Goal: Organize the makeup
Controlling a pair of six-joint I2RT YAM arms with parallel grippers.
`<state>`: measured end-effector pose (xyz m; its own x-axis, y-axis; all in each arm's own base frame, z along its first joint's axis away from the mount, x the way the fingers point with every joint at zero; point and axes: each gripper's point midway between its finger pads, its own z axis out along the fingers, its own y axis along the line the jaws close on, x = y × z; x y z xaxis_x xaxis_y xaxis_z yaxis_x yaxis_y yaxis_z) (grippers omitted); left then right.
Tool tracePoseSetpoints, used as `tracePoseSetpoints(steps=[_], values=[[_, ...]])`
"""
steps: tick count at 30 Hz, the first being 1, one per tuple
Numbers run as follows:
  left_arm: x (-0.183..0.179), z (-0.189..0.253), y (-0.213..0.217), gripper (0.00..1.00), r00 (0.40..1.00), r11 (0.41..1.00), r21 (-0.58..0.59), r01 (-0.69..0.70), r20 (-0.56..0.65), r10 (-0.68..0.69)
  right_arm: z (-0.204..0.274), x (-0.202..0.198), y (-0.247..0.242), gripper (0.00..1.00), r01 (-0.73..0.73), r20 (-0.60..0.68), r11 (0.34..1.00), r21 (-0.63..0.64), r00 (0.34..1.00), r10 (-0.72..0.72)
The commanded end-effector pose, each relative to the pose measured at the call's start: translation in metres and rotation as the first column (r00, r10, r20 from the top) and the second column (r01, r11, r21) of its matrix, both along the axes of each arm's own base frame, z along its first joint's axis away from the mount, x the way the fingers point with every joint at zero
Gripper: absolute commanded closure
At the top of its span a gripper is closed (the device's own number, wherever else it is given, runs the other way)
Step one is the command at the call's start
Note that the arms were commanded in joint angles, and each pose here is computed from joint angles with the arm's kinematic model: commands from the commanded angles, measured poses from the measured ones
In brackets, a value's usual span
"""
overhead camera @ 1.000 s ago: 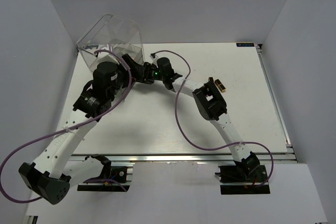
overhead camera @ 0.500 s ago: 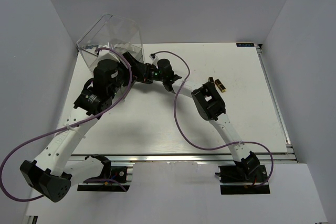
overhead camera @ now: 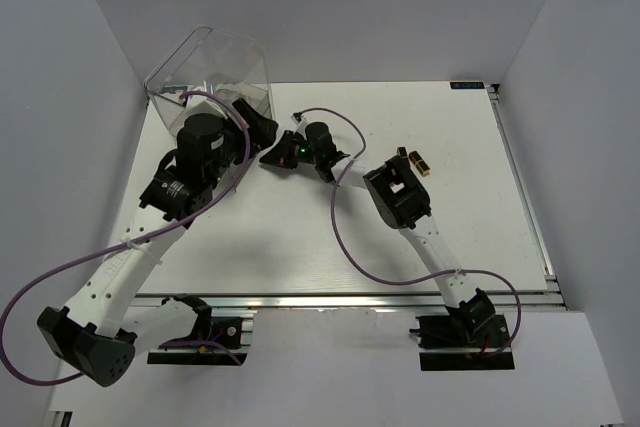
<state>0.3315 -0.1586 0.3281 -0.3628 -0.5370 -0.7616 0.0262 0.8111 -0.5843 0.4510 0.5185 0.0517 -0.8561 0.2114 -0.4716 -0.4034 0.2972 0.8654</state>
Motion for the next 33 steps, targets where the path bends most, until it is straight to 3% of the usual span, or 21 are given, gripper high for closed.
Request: tracePoseSetpoints(steps=[1,2,6,7,18,23,33], values=[[-0.004,0.018,0.002,0.02,0.999,0.999,-0.038,0.001,0.052,0.001,0.039,0.007,-0.005,1.00,0.012,0.089,0.998,0.064,0.996,-0.017],[-0.005,0.019,0.002,0.02,0.999,0.999,-0.041,0.001,0.055,0.001,0.041,0.008,-0.006,0.99,0.010,0.091,0.998,0.068,0.996,-0.016],[-0.007,0.019,0.003,0.02,0.999,0.999,-0.041,0.002,0.051,0.000,0.048,0.009,0.000,0.67,-0.004,0.105,0.996,0.085,0.994,-0.005],[-0.008,0.019,0.004,0.02,0.999,0.999,-0.042,0.000,0.051,0.002,0.053,0.010,0.002,0.65,-0.007,0.114,0.996,0.094,0.993,-0.004],[-0.005,0.011,0.002,0.02,1.000,0.999,-0.038,0.001,0.029,0.000,0.053,0.013,0.008,0.62,-0.011,0.113,0.993,0.115,0.994,-0.003],[0.001,0.004,-0.003,0.02,1.000,1.000,-0.023,0.012,0.014,-0.011,0.052,0.019,0.010,0.51,-0.001,0.113,0.994,0.113,0.994,-0.011],[0.003,0.001,-0.004,0.02,1.000,1.000,-0.019,0.015,0.008,-0.015,0.037,0.020,0.010,0.54,0.015,0.079,0.997,0.081,0.997,-0.022]])
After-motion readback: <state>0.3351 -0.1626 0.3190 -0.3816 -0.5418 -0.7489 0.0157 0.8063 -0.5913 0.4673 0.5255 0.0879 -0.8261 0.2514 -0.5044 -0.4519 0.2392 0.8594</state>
